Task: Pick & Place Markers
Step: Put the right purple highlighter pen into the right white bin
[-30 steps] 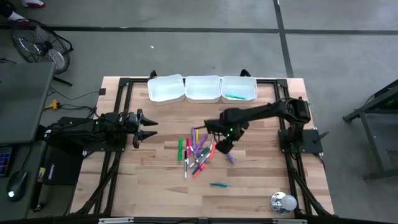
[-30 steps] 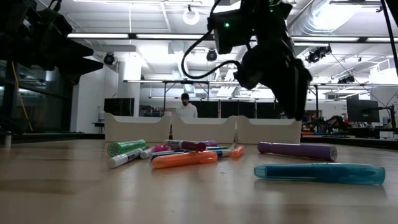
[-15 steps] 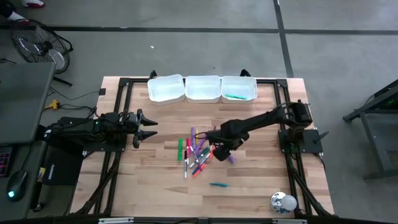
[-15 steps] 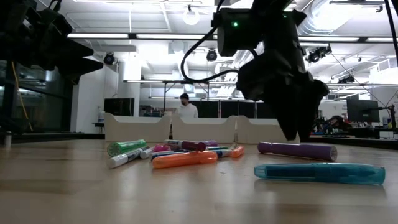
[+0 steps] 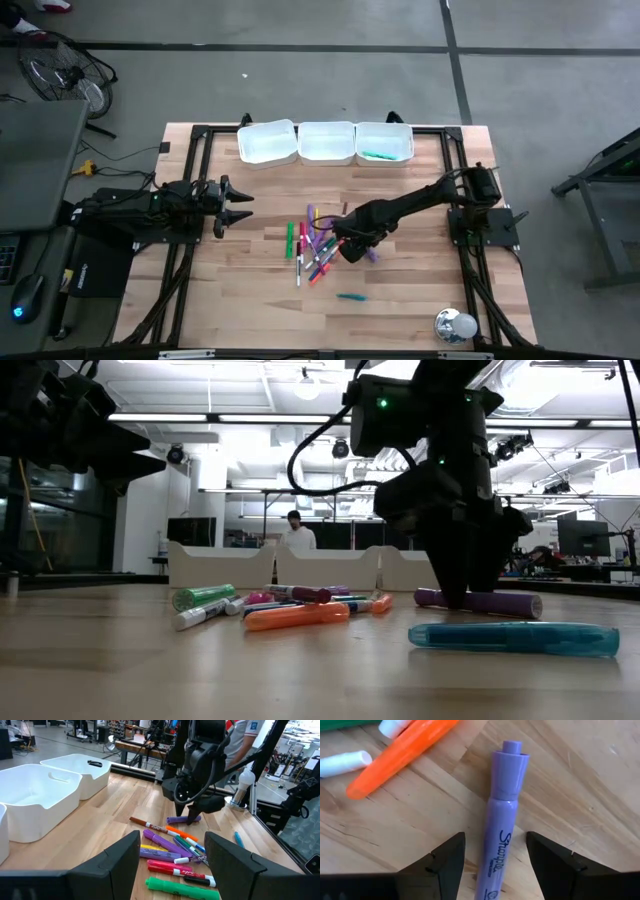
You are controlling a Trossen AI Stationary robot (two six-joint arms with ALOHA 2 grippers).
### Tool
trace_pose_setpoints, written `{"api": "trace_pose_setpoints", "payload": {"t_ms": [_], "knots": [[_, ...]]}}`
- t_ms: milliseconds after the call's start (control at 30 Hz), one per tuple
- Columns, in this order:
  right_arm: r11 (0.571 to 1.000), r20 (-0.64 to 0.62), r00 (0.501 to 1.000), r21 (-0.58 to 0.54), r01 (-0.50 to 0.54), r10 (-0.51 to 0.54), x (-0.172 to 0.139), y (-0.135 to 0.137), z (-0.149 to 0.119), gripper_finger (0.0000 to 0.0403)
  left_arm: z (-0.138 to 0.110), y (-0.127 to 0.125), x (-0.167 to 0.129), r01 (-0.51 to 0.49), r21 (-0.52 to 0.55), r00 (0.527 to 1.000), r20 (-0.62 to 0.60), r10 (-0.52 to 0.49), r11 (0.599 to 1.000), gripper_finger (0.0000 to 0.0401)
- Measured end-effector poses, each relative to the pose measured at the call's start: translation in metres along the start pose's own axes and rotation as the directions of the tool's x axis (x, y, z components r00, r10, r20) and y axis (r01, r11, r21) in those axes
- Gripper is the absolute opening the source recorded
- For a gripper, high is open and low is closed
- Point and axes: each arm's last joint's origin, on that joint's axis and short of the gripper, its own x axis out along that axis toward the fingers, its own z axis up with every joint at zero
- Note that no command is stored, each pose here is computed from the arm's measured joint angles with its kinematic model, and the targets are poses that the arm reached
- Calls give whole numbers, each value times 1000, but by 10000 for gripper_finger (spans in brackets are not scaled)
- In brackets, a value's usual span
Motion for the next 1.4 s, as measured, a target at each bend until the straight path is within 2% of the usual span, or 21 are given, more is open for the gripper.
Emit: {"api": "trace_pose_setpoints", "payload": {"t_ms": [400,700,1400], "knots": [[998,2,998,-9,57,-57,19,8,-11,204,0,0,0,0,0,1000,0,0,1000,220],[999,-24,999,-3,45,-45,19,9,-12,198,0,0,0,0,0,1000,0,0,1000,220],[999,-67,997,40,37,-34,19,6,-10,68,0,0,0,0,0,1000,0,0,1000,220]]}}
